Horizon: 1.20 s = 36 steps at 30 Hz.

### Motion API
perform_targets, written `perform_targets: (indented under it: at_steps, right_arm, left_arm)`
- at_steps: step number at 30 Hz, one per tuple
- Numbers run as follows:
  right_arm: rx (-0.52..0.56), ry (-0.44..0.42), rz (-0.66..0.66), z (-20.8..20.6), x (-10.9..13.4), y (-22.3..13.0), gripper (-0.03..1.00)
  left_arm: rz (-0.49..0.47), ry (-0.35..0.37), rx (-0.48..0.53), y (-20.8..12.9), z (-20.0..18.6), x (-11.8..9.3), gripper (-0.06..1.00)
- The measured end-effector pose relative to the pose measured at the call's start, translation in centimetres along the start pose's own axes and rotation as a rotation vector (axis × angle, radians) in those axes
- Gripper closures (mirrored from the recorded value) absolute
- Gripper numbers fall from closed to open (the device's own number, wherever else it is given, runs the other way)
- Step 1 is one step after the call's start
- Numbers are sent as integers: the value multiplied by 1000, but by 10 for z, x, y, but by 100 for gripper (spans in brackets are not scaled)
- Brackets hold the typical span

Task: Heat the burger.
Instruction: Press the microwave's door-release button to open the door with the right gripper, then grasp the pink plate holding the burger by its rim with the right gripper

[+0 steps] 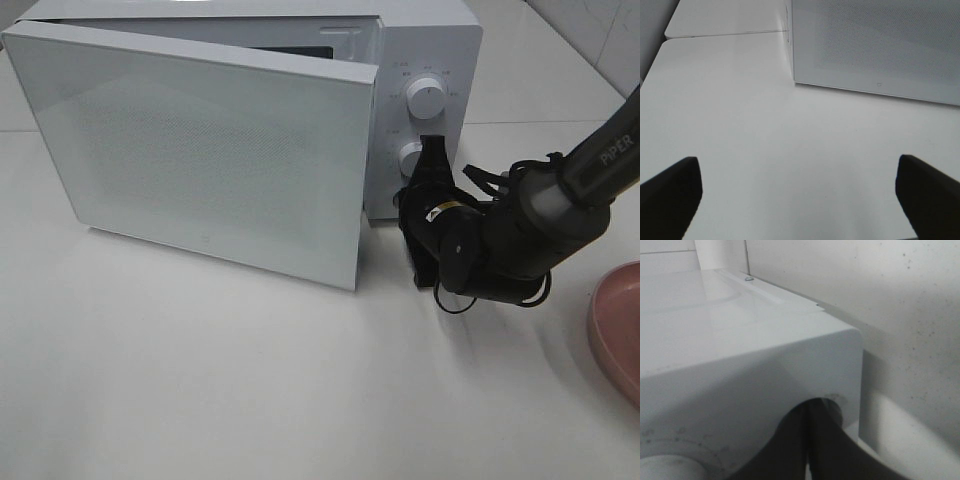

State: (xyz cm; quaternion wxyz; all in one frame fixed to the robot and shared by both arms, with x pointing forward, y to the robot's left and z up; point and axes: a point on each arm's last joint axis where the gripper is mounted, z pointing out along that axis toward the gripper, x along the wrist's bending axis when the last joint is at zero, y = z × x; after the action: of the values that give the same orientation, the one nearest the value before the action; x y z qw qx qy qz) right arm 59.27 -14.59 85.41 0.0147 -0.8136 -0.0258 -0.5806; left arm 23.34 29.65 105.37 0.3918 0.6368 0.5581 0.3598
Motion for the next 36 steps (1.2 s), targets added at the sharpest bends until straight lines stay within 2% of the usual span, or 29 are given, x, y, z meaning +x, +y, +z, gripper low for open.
perform_targets:
  at_steps: [22,24,28,33,36]
  right_arm:
    - [6,10,32,-11,-1,-11,96]
    - [24,-6,23,-17,0,-11,96]
    - [130,-55,-40,-29,0,-18,96]
    - [166,-135,-58,-47,-2,-14,96]
    - [169,-132,-79,-58,3,-9,96]
  left_arm:
    - [0,0,0,0,0,0,-3]
    - [0,0,0,0,0,0,-3]
    - [0,0,0,0,0,0,-3]
    - [0,0,0,0,0,0,-3]
    - [0,0,0,0,0,0,-3]
